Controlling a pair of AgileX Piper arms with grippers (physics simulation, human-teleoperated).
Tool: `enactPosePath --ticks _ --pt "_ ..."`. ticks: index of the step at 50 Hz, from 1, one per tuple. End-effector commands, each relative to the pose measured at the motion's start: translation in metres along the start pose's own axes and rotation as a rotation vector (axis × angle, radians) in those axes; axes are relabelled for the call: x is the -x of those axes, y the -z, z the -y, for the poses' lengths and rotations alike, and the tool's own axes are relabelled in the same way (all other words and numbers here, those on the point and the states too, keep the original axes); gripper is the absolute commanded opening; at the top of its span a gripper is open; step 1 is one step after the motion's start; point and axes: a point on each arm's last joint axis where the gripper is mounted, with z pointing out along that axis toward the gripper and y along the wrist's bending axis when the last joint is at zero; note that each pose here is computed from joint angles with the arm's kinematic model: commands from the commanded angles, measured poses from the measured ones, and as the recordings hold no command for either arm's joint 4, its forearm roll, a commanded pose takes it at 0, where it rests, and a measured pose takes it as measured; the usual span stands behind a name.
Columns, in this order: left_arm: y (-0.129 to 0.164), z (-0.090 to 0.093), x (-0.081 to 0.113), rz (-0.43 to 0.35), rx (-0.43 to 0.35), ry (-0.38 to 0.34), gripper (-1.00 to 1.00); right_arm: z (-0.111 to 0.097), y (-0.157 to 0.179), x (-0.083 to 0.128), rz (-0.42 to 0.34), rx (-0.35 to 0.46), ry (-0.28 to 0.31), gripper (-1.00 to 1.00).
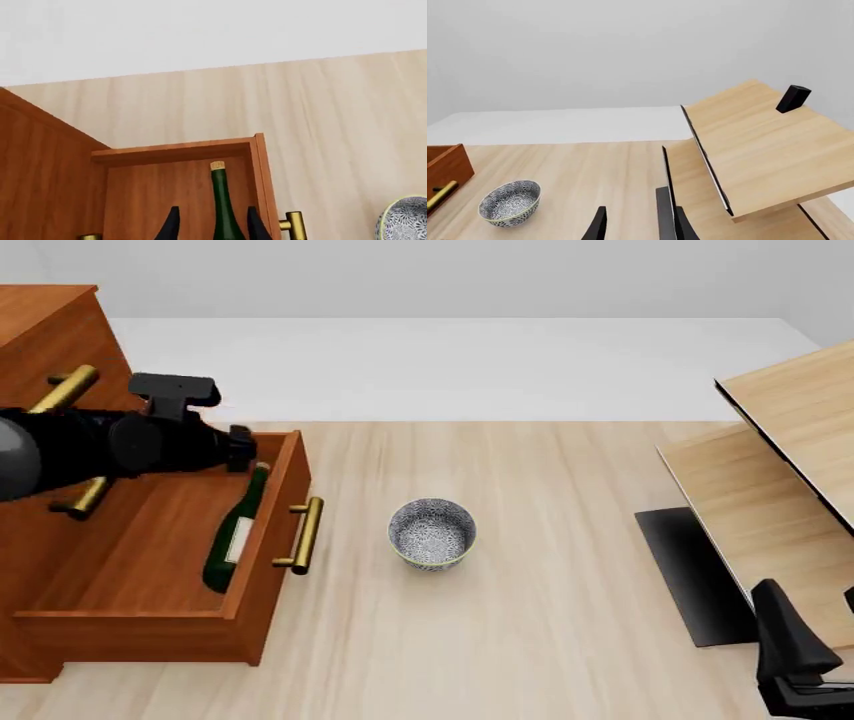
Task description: Put the wine bottle in the bottom drawer of the cabinet.
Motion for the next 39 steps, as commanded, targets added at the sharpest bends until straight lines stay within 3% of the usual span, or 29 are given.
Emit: enactPosePath --ticks 1,4,8,10,11,17,20,29,31,32,37,39 --pt "0.057 -0.006 0.032 0.112 0.016 0.008 1.0 0.0 0.0 0.0 -0.001 0.006 0.001 1.0" --pt "0.078 0.008 0.037 0.142 -0.021 0.017 1.0 0.0 0.0 0.0 -0.001 0.005 0.002 1.0" --pt "0.112 0.002 0.045 0.207 -0.006 0.038 1.0 0.0 0.0 0.0 0.001 0.006 0.003 1.0" --pt "0.132 0.01 0.043 0.237 -0.028 -0.007 1.0 0.0 0.0 0.0 0.0 0.007 0.003 1.0" --pt "0.141 0.014 0.043 0.242 -0.045 0.032 1.0 0.0 0.0 0.0 0.0 0.007 0.003 1.0" --pt "0.199 0.007 0.044 0.34 -0.031 0.052 1.0 0.0 0.0 0.001 0.004 0.007 0.003 1.0" --pt "0.213 0.01 0.038 0.352 -0.041 0.028 1.0 0.0 0.0 0.0 0.004 0.007 0.003 1.0" --pt "0.269 0.006 0.029 0.439 -0.035 0.054 1.0 -0.001 0.0 0.001 0.006 0.01 0.004 1.0" --pt "0.275 0.007 0.026 0.452 -0.049 0.087 1.0 -0.001 0.0 0.001 0.005 0.011 0.003 1.0" --pt "0.281 0.008 0.025 0.467 -0.051 0.042 1.0 -0.001 0.0 0.0 0.004 0.013 0.005 1.0" --pt "0.306 0.004 0.03 0.514 -0.039 0.084 1.0 -0.001 0.0 0.0 0.003 0.018 0.004 1.0" --pt "0.309 0.004 0.031 0.512 -0.037 0.069 1.0 -0.001 0.0 0.0 0.003 0.021 0.003 1.0"
